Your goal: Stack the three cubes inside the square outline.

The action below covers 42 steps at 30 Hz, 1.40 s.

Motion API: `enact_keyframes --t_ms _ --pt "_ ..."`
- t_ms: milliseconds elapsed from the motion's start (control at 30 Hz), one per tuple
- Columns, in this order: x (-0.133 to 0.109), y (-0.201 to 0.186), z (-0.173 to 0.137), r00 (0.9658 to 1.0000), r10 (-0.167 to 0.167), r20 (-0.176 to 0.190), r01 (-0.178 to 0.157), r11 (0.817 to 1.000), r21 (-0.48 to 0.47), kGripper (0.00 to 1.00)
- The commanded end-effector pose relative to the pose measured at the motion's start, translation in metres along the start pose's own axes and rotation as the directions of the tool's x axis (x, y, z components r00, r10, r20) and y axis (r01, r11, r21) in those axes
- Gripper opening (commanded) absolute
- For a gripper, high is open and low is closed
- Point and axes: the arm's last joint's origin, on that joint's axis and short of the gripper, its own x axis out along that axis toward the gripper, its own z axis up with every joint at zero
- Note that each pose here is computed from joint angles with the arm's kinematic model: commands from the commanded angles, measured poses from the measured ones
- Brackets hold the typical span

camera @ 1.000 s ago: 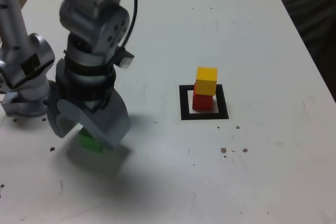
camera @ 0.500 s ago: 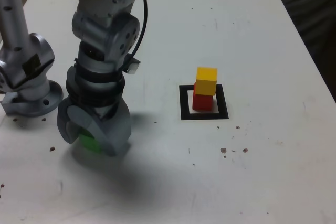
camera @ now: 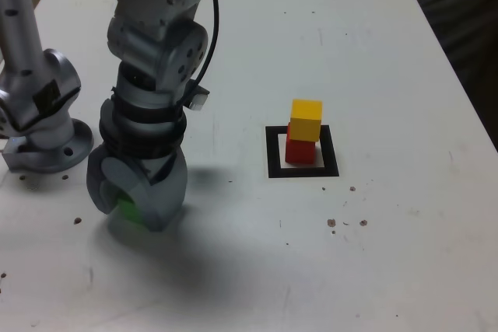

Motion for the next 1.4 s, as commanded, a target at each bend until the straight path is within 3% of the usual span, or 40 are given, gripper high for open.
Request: enact_keyframes --t_ms 0,233,533,733,1033,1200,1367 --pt "0.001 0.0 0.001 1.0 0.0 -0.003 0.0 1.0 -0.004 0.25" --pt "-0.005 0.0 0.005 0.9999 0.01 -0.011 -0.01 1.0 0.0 0.25" --pt "-0.043 0.004 0.011 0.996 0.077 -0.045 -0.079 0.997 -0.028 0.25" --pt "-0.078 0.016 0.021 0.9933 0.115 -0.015 -0.116 0.99 -0.079 0.26" --pt "-0.125 0.038 0.036 0.9897 0.141 0.023 -0.136 0.977 -0.162 0.27" --pt "-0.146 0.049 0.045 0.9898 0.138 0.037 -0.128 0.973 -0.192 0.3" --pt "-0.163 0.059 0.052 0.9879 0.136 0.075 -0.118 0.972 -0.204 0.3"
